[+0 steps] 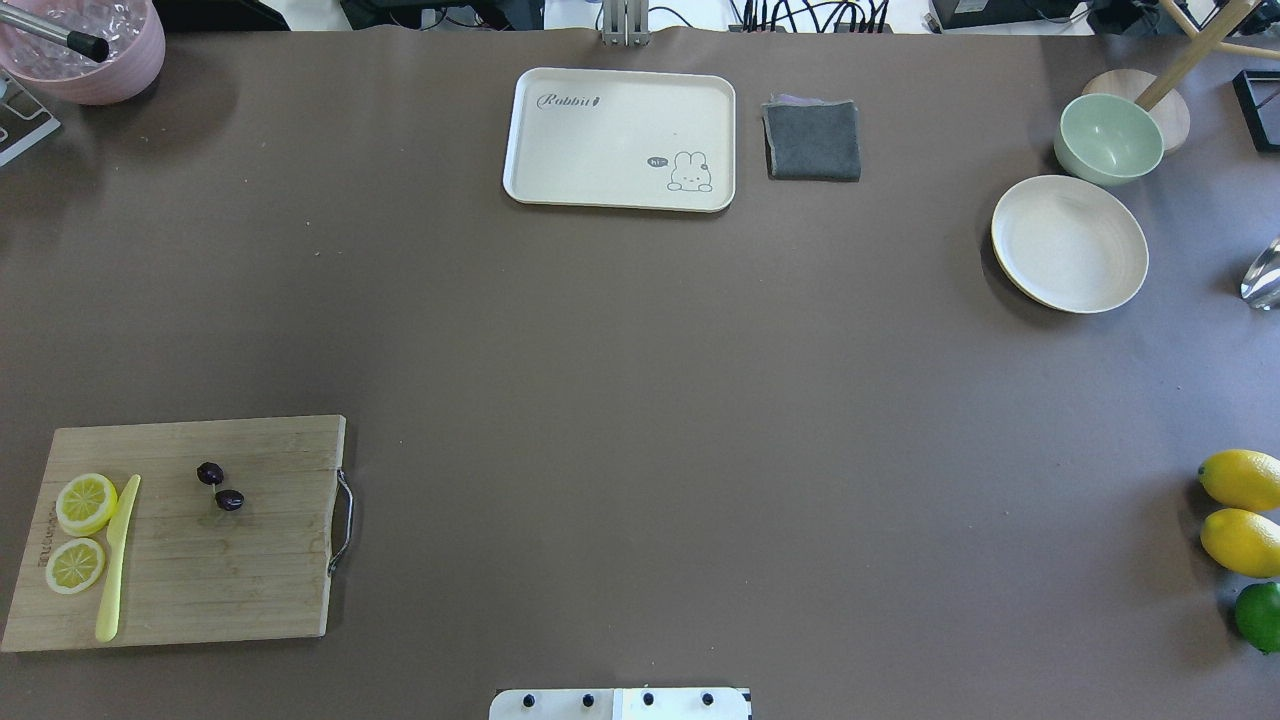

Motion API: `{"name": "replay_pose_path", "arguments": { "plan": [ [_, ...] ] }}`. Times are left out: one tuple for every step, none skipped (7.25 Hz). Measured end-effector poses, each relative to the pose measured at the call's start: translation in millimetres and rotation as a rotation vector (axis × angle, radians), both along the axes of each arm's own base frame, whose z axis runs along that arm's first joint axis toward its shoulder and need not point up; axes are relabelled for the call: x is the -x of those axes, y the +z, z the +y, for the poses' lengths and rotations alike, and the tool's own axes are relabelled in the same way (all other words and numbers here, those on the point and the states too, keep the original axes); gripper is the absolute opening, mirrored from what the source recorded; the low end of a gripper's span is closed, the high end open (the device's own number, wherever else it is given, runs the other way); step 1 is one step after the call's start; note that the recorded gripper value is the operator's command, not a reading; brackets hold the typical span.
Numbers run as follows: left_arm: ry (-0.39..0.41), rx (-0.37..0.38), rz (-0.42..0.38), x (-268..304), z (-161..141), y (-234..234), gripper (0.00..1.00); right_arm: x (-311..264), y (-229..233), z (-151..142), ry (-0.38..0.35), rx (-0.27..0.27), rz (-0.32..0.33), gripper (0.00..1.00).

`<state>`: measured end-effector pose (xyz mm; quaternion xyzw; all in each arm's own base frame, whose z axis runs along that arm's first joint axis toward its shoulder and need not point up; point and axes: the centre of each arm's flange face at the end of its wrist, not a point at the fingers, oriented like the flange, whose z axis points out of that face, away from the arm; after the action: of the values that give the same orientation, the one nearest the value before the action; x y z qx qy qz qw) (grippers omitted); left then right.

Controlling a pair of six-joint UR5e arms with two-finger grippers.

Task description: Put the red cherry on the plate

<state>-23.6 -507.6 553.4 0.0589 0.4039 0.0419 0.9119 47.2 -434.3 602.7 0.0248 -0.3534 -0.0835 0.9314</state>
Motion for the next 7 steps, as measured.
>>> {"name": "replay_pose_path", "arguments": {
  "plan": [
    [0.006,-0.004,0.000,-2.9,-0.1,-2.1,0.98,0.0,0.0,0.0,0.000,0.000,0.000,1.00],
    [0.016,-0.014,0.001,-8.0,1.3,-7.2,0.98,0.0,0.1,0.1,0.000,0.000,0.000,1.00],
    [0.023,-0.023,0.002,-10.9,4.7,-11.9,0.98,0.0,0.3,0.3,0.000,0.001,0.000,1.00],
    [0.026,-0.031,0.002,-12.0,7.7,-15.4,0.98,0.0,-0.6,0.3,0.000,-0.001,0.000,1.00],
    [0.026,-0.045,0.004,-11.9,9.3,-21.8,0.98,0.2,-3.4,-1.1,0.000,-0.008,0.000,1.00],
    [0.025,-0.061,0.008,-12.0,10.6,-30.8,0.98,0.5,-10.5,-4.0,0.000,-0.023,-0.002,1.00],
    [0.024,-0.077,0.014,-12.2,11.2,-39.9,0.98,0.6,-22.2,-8.8,0.001,-0.049,-0.002,1.00]
  ]
}}
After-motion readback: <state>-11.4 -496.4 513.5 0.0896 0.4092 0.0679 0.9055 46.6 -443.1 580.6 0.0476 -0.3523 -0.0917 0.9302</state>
